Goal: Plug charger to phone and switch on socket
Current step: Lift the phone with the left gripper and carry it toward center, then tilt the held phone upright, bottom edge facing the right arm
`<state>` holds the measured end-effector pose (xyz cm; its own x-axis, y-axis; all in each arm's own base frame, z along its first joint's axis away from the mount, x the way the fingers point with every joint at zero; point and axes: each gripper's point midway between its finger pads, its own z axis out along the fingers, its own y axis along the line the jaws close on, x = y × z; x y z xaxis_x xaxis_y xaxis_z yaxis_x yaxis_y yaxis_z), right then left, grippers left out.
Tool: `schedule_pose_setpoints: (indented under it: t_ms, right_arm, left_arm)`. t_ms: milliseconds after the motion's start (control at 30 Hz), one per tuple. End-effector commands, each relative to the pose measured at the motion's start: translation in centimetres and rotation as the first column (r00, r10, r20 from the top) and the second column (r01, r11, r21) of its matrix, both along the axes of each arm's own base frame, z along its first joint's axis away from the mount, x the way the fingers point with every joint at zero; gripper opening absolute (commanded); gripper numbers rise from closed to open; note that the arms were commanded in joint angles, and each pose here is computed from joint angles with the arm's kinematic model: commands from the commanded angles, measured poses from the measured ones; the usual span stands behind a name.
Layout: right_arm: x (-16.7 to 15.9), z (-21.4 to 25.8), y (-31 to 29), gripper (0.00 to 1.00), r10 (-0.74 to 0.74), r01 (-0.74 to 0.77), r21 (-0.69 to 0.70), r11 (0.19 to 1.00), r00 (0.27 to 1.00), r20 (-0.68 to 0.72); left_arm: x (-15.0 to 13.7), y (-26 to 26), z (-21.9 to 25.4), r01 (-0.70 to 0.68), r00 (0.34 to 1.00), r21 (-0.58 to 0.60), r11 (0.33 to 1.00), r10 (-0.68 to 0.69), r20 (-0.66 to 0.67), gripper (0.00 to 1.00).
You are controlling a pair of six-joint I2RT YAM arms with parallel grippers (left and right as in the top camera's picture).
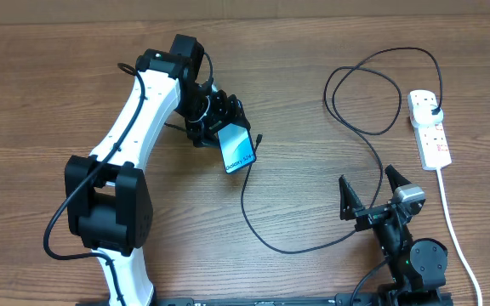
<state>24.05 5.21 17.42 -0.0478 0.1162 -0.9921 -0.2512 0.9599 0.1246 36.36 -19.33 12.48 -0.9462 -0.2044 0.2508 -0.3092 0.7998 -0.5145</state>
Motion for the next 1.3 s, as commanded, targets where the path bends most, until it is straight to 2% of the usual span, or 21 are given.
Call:
schedule_pose_setpoints:
  t_ms: [0, 433, 800, 1267]
  right_arm:
    - [0.0, -0.1, 0.0, 1.0, 0.0, 0.0, -0.001, 1.0, 1.0, 0.006]
    - [0.0, -0.1, 0.0, 1.0, 0.0, 0.0, -0.001, 1.0, 1.0, 0.006]
    - [0.0, -0.1, 0.0, 1.0, 0.0, 0.0, -0.001, 1.0, 1.0, 0.006]
    - [0.0, -0.1, 0.0, 1.0, 0.0, 0.0, -0.001, 1.0, 1.0, 0.006]
  left_arm:
    - [0.5, -0.5, 1.3, -0.015, 1.0, -0.053, 0.999, 0.015, 0.006, 0.63]
    - [0.6, -0.6, 1.3, -0.166, 0.981, -0.031, 0.986, 0.162, -0.104, 0.58]
    - [-0.1, -2.7, 3.4, -0.216, 0.958, -0.176, 0.96, 0.175, -0.225, 0.55]
    - [-0.4, -3.6, 4.5, -0.311, 0.909, -0.201, 0.929, 0.23, -0.347, 0.54]
